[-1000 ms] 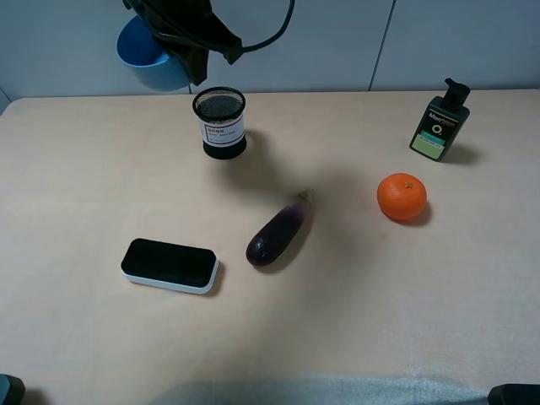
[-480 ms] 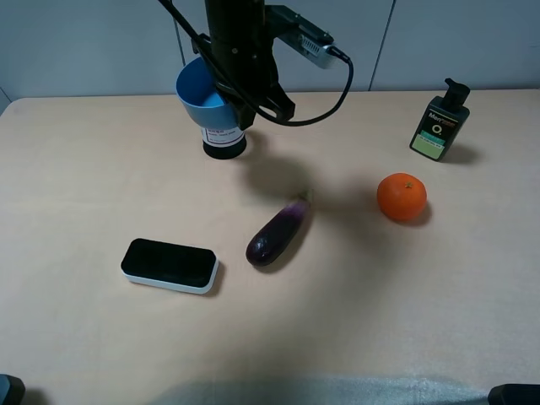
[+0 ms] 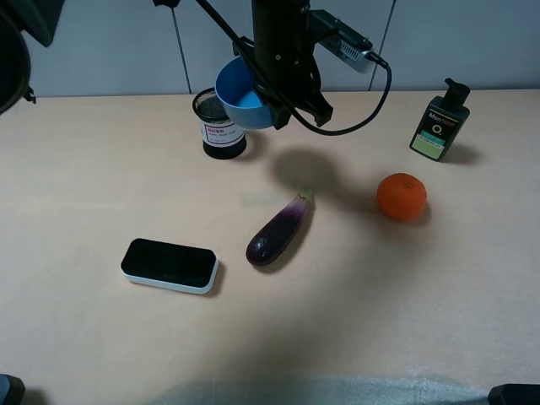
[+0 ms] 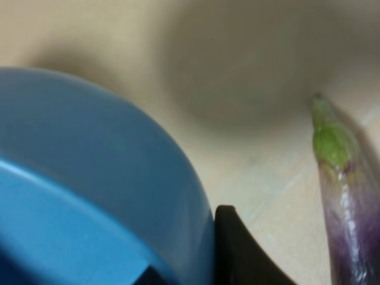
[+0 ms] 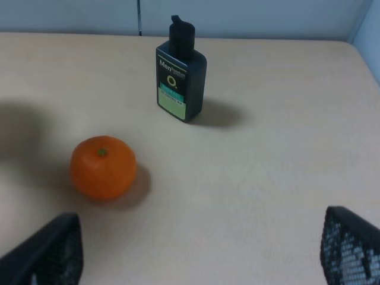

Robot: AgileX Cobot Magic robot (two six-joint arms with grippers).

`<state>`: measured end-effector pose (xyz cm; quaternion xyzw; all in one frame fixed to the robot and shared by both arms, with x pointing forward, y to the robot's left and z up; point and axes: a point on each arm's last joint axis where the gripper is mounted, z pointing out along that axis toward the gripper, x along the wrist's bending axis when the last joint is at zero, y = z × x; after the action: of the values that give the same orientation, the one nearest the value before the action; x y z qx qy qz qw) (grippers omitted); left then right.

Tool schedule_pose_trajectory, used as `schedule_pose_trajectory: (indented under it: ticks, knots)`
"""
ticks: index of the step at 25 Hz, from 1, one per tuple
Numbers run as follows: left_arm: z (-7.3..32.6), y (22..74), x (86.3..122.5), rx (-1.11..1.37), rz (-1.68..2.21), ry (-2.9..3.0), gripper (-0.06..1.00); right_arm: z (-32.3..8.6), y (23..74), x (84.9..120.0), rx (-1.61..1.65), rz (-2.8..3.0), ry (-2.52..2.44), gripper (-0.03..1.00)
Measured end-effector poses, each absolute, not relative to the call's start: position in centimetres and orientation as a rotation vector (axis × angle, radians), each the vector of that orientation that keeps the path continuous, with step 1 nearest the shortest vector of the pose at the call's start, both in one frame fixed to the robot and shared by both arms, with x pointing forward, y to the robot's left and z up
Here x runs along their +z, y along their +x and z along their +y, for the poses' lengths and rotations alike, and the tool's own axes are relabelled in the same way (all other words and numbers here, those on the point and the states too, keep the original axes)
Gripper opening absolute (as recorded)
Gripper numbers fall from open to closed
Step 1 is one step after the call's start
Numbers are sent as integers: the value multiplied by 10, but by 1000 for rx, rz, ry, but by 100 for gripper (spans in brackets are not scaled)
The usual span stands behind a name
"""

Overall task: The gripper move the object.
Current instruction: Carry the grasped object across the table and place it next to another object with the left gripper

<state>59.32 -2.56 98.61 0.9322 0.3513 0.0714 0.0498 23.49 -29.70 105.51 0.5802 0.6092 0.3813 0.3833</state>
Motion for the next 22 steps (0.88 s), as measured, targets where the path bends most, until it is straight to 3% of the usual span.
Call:
schedule_pose_trajectory:
  ticks: [14, 22]
  knots:
    - [-33, 600, 947, 182, 1084, 2896, 4, -297, 235, 1055, 972, 1553, 1479, 61]
    - [-35, 601, 944, 180, 1081, 2888, 4, -297, 235, 1055, 972, 1553, 1479, 61]
